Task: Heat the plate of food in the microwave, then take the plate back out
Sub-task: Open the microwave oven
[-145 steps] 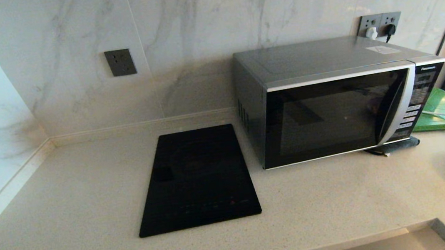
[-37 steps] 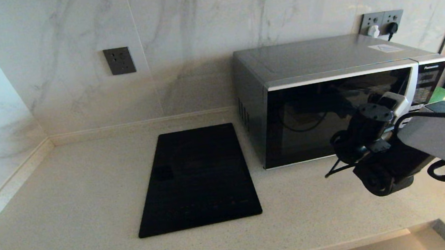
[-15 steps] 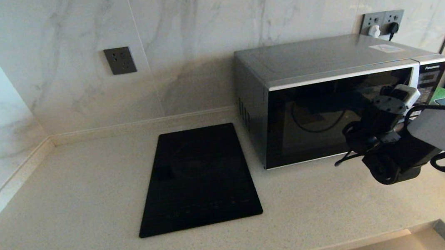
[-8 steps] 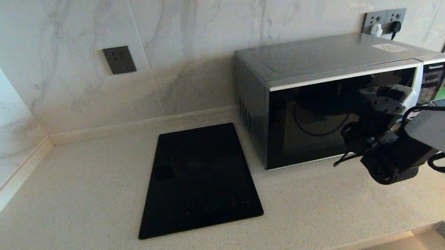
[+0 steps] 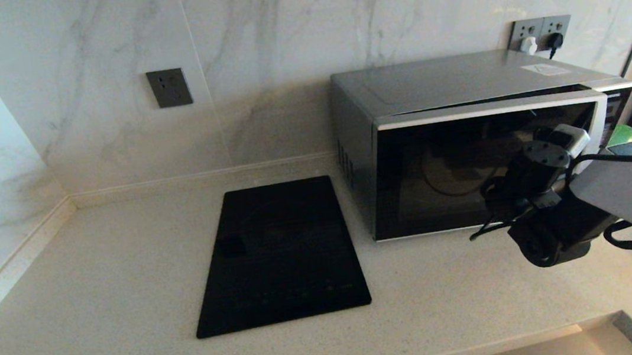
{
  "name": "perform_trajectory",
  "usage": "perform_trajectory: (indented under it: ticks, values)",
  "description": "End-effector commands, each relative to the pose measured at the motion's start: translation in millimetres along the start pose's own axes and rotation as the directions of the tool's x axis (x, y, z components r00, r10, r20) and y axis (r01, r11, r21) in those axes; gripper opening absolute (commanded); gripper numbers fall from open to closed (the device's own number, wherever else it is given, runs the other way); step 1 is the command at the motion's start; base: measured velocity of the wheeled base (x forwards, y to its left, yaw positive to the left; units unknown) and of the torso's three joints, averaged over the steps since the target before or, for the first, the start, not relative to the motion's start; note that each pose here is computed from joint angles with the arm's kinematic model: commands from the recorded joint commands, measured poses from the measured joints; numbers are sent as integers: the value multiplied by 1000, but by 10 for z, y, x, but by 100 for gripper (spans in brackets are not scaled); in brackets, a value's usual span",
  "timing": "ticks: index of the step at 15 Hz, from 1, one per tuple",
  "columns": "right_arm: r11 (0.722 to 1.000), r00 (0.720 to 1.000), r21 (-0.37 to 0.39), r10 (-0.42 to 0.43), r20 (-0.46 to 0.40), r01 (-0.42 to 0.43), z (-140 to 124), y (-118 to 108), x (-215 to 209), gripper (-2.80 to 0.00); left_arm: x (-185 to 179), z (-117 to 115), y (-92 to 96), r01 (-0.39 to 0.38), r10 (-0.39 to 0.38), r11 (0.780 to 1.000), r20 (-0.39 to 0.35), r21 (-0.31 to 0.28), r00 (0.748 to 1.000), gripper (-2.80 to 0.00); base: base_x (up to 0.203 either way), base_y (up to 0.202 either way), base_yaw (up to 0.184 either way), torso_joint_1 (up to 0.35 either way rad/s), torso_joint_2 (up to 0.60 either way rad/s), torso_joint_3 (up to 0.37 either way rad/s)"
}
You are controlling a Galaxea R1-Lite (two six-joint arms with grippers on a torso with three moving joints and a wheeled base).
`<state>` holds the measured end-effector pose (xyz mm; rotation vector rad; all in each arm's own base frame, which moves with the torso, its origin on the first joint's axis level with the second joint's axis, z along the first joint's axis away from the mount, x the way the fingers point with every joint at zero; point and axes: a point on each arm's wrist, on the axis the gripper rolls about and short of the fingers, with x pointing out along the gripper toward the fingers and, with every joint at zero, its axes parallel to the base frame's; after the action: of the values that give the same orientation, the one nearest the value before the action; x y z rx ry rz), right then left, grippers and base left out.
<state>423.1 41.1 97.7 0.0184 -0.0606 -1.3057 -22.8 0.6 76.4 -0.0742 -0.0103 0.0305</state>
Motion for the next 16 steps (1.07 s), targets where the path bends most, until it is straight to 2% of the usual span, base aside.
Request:
perform_trajectory:
  ticks: [1, 6, 11, 14, 16]
  values:
    - [1000, 1000, 6, 24, -2, -24, 14, -10, -122, -280, 1, 0, 0, 0, 0, 1000, -1, -1, 1000, -280, 0, 0, 0, 0, 0, 0]
    - [995, 995, -29, 96, -9, -97, 11, -121, -425, -280, 1, 0, 0, 0, 0, 1000, -1, -1, 1000, -280, 0, 0, 0, 0, 0, 0]
    - [990, 990, -16, 139, -11, -140, 132, -192, -608, -280, 1, 0, 0, 0, 0, 1000, -1, -1, 1000, -280, 0, 0, 0, 0, 0, 0]
    - [983, 984, 30, 179, -6, -179, 417, -362, -729, -280, 1, 0, 0, 0, 0, 1000, -1, -1, 1000, -280, 0, 0, 0, 0, 0, 0]
    - [966, 973, 118, 229, 8, -228, 837, -548, -863, -280, 1, 0, 0, 0, 0, 1000, -1, -1, 1000, -280, 0, 0, 0, 0, 0, 0]
